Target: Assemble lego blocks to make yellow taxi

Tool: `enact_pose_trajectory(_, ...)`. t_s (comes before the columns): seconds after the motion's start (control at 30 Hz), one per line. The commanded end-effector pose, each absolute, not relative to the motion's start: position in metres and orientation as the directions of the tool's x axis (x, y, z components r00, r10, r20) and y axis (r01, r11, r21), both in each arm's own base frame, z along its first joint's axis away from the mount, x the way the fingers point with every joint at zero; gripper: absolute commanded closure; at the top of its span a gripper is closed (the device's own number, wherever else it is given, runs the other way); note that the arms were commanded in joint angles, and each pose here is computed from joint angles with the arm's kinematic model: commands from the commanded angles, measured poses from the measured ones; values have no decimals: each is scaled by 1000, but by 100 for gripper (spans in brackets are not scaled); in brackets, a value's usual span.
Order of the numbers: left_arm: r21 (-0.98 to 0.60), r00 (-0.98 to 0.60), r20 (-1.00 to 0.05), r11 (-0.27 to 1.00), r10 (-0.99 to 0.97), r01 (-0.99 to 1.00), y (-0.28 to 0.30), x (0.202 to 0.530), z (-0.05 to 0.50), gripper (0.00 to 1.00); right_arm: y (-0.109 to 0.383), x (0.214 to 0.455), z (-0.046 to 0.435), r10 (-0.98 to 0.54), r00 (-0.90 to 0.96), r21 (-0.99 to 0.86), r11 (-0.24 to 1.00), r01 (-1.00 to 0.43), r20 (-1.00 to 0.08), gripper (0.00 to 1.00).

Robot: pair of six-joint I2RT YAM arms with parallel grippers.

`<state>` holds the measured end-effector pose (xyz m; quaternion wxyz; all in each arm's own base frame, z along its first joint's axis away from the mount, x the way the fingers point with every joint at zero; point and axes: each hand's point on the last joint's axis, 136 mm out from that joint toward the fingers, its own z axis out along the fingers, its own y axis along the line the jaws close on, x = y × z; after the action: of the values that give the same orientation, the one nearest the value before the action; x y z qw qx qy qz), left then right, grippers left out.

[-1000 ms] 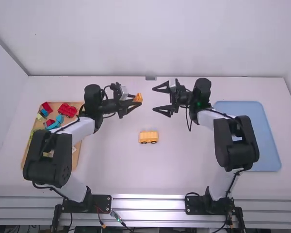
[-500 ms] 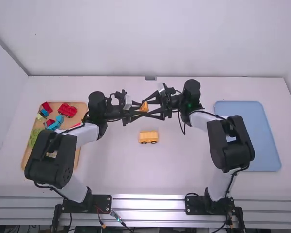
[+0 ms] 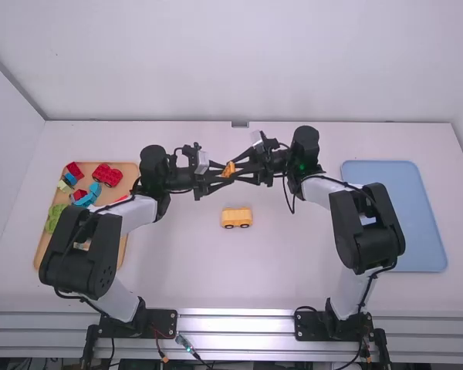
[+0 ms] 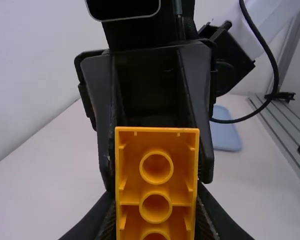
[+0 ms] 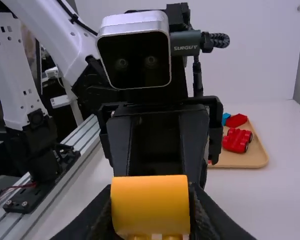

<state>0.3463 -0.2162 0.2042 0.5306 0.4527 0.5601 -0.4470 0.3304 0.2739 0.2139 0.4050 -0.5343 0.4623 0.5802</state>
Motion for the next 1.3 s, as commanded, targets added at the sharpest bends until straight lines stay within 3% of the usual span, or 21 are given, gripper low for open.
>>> enact_pose_trajectory(0.0, 14, 9, -999, 179, 32, 984, -216, 342, 209, 64, 277, 329, 215, -33, -120, 124, -270, -955, -992, 76)
enact_pose_trajectory(0.03, 13, 8, -999, 180, 32, 984, -216, 342, 209, 43, 277, 329, 216, -31, -114, 118, -270, -956, -993, 78)
enact_pose_trajectory(0.07, 11, 5, -999, 180, 32, 984, -216, 342, 208, 4, 277, 329, 217, -29, -108, 112, -270, -956, -994, 80)
enact_pose_trajectory(0.1, 10, 5, -999, 180, 32, 984, -216, 342, 208, 1, 277, 329, 217, -30, -109, 113, -269, -956, -994, 84)
enact_pose_trajectory(0.2, -17, -25, -999, 198, 39, 980, -216, 345, 204, 1, 276, 337, 219, -21, -109, 111, -228, -967, -994, 91)
enact_pose_trajectory(0.4, -147, -190, -978, 375, 81, 915, -205, 370, 174, 1, 251, 371, 215, -10, -190, 190, -77, -979, -982, 100)
enact_pose_trajectory(0.47, -186, -256, -962, 451, 98, 873, -199, 379, 160, 1, 240, 389, 205, -8, -228, 228, 20, -973, -974, 100)
enact_pose_trajectory(0.53, -203, -313, -943, 546, 116, 813, -189, 390, 145, 1, 227, 423, 175, -32, -294, 278, 239, -930, -955, 100)
enact_pose_trajectory(0.63, -197, -341, -931, 610, 128, 768, -181, 398, 136, 1, 212, 440, 143, -114, -371, 291, 428, -856, -922, 100)
enact_pose_trajectory(0.73, -185, -359, -924, 661, 135, 727, -173, 405, 130, 1, 198, 439, 119, -251, -446, 255, 546, -798, -859, 100)
enact_pose_trajectory(0.77, -174, -363, -921, 687, 140, 706, -169, 409, 128, 1, 185, 432, 104, -385, -490, 186, 607, -773, -783, 100)
enact_pose_trajectory(0.8, -169, -361, -921, 689, 143, 705, -168, 409, 128, 1, 183, 430, 102, -414, -496, 168, 614, -771, -763, 100)
enact_pose_trajectory(0.93, -83, -298, -931, 676, 209, 732, -167, 409, 127, 1, 158, 392, 81, -733, -496, 1, 560, -828, -466, 100)
enact_pose_trajectory(1.03, -67, -283, -935, 674, 216, 736, -167, 410, 128, 1, 154, 360, 67, -894, -363, -62, 392, -918, -264, 100)
enact_pose_trajectory(1.27, -68, -295, -930, 688, 218, 722, -165, 412, 126, 1, 153, 329, 28, -987, -154, -48, 155, -987, -41, 100)
